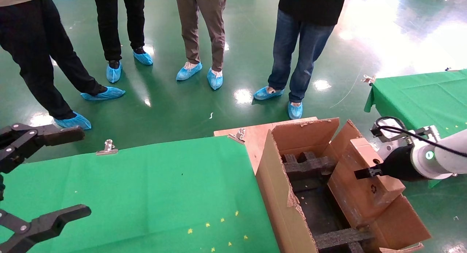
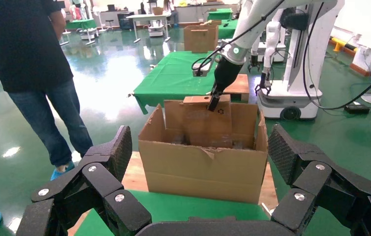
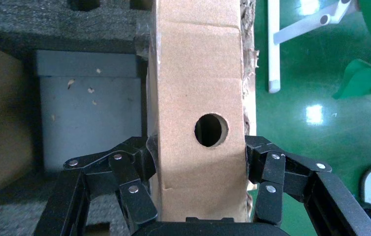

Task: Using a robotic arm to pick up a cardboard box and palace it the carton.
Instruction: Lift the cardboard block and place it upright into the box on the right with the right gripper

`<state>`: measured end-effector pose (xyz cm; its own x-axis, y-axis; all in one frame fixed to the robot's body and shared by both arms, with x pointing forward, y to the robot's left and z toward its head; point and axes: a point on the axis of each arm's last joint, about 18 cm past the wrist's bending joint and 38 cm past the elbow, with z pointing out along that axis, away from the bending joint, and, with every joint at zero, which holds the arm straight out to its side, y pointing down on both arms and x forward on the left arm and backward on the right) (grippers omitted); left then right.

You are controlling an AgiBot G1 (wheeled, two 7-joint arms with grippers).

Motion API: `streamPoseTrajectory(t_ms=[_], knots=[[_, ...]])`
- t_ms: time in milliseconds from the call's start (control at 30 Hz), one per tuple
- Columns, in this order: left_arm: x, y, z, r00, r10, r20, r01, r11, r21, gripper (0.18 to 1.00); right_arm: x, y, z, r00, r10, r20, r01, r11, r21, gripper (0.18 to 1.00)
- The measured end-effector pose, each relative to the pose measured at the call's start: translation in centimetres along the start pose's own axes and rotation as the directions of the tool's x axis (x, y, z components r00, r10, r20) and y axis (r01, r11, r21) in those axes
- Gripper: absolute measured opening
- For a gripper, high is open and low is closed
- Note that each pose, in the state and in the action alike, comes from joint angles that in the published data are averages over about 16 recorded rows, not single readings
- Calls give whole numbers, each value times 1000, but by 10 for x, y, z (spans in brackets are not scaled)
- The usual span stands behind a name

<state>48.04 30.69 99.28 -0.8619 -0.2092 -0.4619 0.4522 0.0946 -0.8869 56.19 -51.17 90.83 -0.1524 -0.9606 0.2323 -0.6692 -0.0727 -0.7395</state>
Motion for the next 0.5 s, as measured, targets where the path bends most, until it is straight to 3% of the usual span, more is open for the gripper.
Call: streamPoseTrajectory(t_ms=[500], knots=[[0, 0, 0, 1000, 0, 0, 0, 1000, 0, 1001, -19, 12, 30, 1000, -27, -8, 27, 1000, 15, 306]])
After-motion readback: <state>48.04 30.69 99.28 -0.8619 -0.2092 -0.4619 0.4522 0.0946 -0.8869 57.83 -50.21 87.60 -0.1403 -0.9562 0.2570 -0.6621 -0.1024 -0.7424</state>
